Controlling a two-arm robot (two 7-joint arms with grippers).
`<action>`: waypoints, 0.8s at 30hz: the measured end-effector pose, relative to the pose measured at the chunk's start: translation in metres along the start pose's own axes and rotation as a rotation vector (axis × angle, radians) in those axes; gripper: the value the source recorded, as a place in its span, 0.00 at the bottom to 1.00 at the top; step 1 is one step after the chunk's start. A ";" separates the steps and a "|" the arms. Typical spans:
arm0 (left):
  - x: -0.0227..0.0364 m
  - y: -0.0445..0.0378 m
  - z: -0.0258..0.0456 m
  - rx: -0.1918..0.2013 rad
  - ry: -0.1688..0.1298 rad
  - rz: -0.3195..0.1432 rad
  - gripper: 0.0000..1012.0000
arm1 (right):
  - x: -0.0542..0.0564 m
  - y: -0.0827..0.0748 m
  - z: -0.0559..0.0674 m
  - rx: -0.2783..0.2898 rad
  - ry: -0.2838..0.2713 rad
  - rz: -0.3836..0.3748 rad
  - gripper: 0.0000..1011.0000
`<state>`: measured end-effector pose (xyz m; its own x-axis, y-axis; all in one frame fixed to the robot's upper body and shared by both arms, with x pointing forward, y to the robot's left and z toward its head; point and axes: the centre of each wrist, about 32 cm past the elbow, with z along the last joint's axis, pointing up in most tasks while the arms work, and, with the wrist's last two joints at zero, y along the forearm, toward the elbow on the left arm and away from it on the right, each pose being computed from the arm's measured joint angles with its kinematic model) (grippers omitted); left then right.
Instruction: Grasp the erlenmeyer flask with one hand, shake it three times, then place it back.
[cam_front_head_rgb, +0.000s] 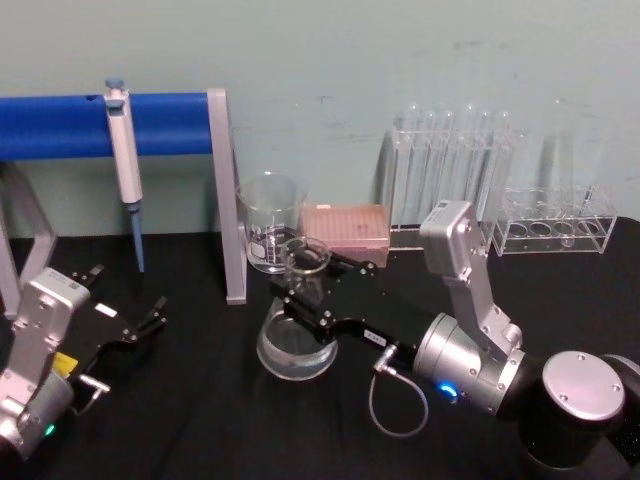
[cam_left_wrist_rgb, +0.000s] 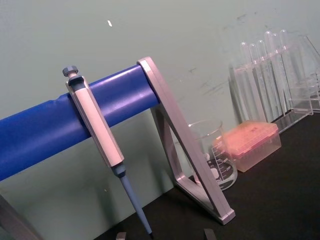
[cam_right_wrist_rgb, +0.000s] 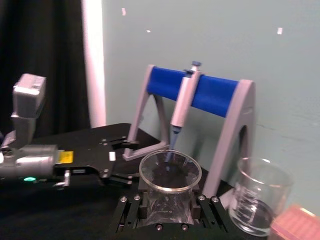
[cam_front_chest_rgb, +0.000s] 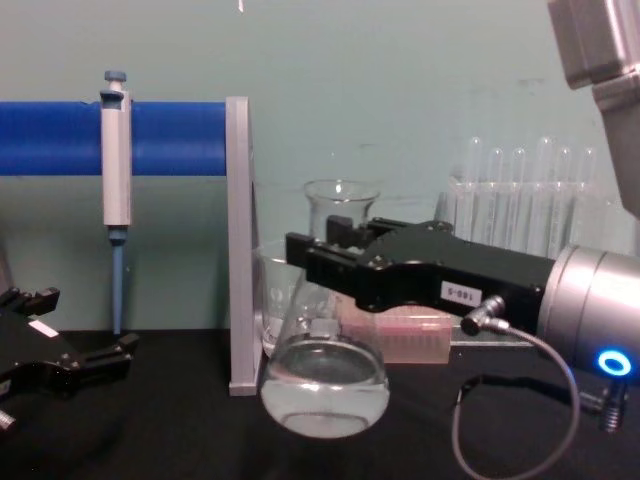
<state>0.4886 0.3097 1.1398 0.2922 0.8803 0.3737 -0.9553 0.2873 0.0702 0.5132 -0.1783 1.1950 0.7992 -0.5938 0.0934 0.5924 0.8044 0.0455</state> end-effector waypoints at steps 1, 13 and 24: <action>0.0000 0.0000 0.0000 0.000 0.000 0.000 0.99 | 0.000 0.000 0.000 0.000 -0.002 0.008 0.45; 0.0000 0.0000 0.0000 0.000 0.000 0.000 0.99 | -0.002 0.002 0.000 -0.006 -0.008 0.047 0.45; 0.0000 0.0000 0.0000 0.000 0.000 0.000 0.99 | -0.006 -0.005 -0.002 0.005 -0.013 -0.071 0.45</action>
<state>0.4886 0.3097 1.1398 0.2923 0.8803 0.3737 -0.9552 0.2873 0.0702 0.5059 -0.1785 1.1927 0.7540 -0.6488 0.1030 0.6467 0.7606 0.0570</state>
